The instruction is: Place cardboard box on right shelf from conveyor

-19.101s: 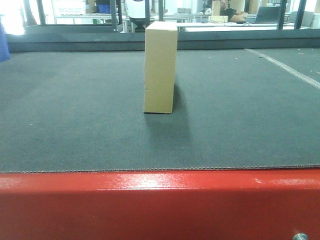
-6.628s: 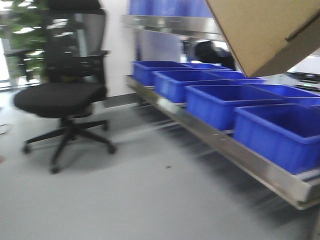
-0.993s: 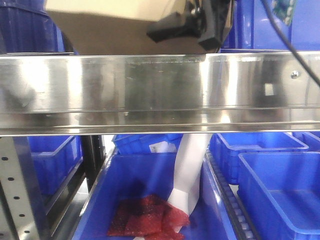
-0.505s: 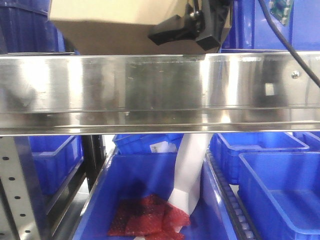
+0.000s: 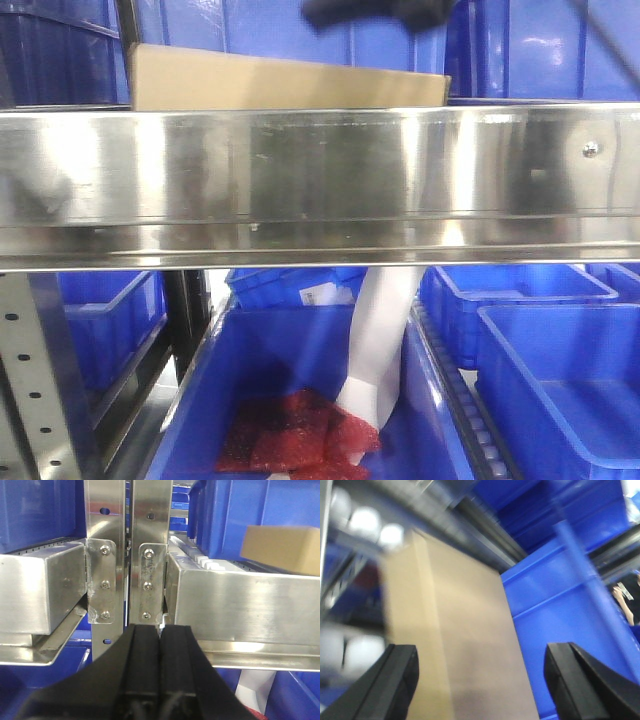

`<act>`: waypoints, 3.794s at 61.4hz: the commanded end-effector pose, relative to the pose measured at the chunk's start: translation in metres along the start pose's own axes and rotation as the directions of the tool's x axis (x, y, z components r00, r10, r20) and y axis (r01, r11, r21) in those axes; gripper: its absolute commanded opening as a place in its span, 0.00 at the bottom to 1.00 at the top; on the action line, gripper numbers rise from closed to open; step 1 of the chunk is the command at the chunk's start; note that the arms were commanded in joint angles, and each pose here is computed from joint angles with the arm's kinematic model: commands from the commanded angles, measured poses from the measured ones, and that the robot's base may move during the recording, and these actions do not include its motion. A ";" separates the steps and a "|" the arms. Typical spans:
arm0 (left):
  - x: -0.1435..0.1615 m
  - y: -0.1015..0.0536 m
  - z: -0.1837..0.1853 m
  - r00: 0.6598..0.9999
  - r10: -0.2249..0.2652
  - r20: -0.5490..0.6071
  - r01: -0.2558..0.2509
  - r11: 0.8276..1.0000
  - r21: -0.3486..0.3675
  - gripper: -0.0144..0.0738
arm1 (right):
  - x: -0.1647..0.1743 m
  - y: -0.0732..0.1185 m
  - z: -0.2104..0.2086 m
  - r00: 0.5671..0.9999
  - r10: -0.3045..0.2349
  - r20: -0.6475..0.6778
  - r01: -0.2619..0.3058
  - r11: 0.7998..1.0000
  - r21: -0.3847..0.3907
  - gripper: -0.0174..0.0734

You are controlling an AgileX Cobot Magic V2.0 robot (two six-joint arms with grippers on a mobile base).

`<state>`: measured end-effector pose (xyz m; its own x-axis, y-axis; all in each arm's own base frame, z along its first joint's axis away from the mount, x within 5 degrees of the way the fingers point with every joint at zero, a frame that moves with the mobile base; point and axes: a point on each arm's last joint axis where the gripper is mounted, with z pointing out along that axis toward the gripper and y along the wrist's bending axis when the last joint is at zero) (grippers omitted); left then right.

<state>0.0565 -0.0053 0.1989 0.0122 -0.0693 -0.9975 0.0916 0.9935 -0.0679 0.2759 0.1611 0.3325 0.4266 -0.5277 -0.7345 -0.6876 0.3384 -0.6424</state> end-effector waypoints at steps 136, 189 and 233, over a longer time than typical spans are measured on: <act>-0.010 0.000 -0.002 0.994 -0.012 0.106 0.012 1.000 0.006 0.03 | 0.011 0.059 -0.202 0.785 0.589 0.191 -0.531 0.482 0.697 0.23; -0.010 0.000 -0.002 0.994 -0.012 0.106 0.012 1.000 0.006 0.03 | 0.087 0.179 -0.228 0.748 0.610 0.261 -0.528 0.308 0.792 0.23; -0.010 0.000 -0.002 0.994 -0.012 0.106 0.012 1.000 0.006 0.03 | 0.087 0.179 -0.228 0.747 0.612 0.260 -0.528 0.308 0.792 0.23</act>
<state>0.0565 -0.0053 0.1989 0.0122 -0.0693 -0.9975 0.0916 0.9935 -0.0679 0.0567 -0.0005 0.1941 -0.0428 0.0243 -0.9988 0.0157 0.9996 0.0237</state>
